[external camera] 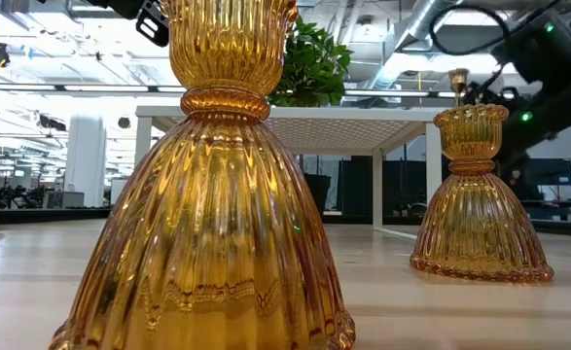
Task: Pick & Place candle stick holders
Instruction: Put the top gold candle holder on the shelf
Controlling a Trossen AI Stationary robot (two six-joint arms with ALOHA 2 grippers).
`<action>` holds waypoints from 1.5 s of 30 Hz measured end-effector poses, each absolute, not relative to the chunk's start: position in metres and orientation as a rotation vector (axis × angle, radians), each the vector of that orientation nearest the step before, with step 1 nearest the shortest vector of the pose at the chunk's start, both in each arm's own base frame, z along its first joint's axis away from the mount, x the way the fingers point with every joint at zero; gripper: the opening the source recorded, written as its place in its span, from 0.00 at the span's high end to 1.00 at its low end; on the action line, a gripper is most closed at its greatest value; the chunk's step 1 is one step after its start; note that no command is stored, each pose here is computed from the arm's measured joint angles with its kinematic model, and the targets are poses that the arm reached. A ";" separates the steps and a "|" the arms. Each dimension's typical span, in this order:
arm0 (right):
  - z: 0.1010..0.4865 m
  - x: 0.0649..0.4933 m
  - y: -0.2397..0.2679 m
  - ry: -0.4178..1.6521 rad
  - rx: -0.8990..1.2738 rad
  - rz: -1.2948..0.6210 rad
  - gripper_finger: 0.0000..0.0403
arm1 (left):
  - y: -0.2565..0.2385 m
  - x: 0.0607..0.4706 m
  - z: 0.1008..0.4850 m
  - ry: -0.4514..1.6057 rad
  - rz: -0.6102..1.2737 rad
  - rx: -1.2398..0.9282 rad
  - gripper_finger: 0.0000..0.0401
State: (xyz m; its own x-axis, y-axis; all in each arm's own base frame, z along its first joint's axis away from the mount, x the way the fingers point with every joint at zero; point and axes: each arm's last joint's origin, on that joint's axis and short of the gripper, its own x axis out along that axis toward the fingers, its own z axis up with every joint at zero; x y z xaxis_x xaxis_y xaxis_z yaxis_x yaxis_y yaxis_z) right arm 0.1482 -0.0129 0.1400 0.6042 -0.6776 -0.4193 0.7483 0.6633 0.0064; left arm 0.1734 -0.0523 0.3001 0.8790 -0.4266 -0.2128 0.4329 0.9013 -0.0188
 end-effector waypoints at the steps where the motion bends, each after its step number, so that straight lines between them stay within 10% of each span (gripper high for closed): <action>1: 0.146 0.147 -0.013 0.409 0.185 -0.829 1.00 | -0.052 0.173 0.300 0.215 -0.448 0.030 0.98; 17: 0.268 0.168 0.013 0.372 0.143 -0.665 1.00 | -0.052 0.173 0.300 0.215 -0.448 0.030 0.98; 34: 0.267 0.239 0.054 0.412 0.027 -0.314 1.00 | -0.048 0.187 0.318 -0.006 -0.198 0.091 0.96; 45: 0.264 0.265 0.064 0.443 -0.011 -0.212 1.00 | -0.043 0.226 0.314 -0.150 -0.105 0.098 0.73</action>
